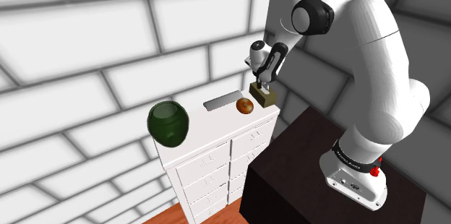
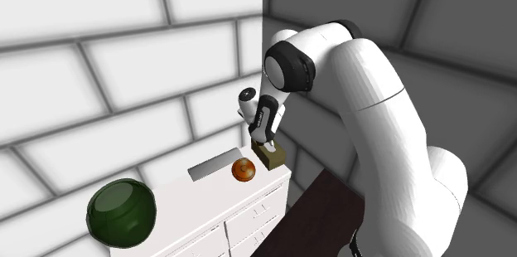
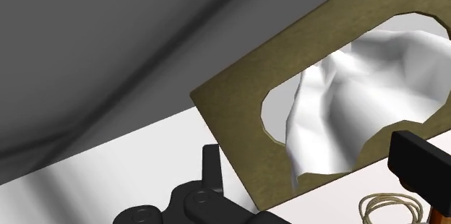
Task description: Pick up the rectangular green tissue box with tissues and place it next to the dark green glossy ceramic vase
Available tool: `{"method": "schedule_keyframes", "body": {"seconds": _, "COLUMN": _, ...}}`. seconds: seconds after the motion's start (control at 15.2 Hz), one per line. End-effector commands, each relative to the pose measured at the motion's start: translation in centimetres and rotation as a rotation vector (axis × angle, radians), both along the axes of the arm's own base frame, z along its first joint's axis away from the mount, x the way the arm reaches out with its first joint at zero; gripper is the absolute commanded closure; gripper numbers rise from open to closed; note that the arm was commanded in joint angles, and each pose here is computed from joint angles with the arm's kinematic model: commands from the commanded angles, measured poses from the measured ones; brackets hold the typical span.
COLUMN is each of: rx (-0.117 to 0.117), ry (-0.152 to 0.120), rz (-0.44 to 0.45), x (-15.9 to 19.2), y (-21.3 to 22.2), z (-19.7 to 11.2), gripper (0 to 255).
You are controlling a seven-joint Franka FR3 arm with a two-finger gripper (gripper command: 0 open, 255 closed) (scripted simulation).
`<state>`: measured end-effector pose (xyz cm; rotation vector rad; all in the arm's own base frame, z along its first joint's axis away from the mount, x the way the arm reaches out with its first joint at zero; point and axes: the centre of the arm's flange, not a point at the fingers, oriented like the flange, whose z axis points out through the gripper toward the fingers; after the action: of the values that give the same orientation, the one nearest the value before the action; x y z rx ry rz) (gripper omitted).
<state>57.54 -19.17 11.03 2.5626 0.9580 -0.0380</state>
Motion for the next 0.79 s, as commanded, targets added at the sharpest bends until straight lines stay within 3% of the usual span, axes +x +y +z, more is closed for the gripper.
{"method": "schedule_keyframes", "body": {"seconds": 0.0, "rx": 0.0, "ry": 0.0, "rz": 0.0, "x": 0.01, "y": -0.03, "z": -0.03, "gripper": 0}}
{"method": "schedule_keyframes", "body": {"seconds": 0.2, "rx": 0.0, "ry": 0.0, "rz": 0.0, "x": 0.01, "y": -0.03, "z": -0.03, "gripper": 0}}
{"method": "schedule_keyframes", "body": {"seconds": 0.26, "rx": 0.0, "ry": 0.0, "rz": 0.0, "x": 0.01, "y": -0.03, "z": -0.03, "gripper": 255}}
{"method": "schedule_keyframes", "body": {"seconds": 0.73, "rx": 0.0, "ry": 0.0, "rz": 0.0, "x": 0.09, "y": 0.04, "z": 0.04, "gripper": 255}}
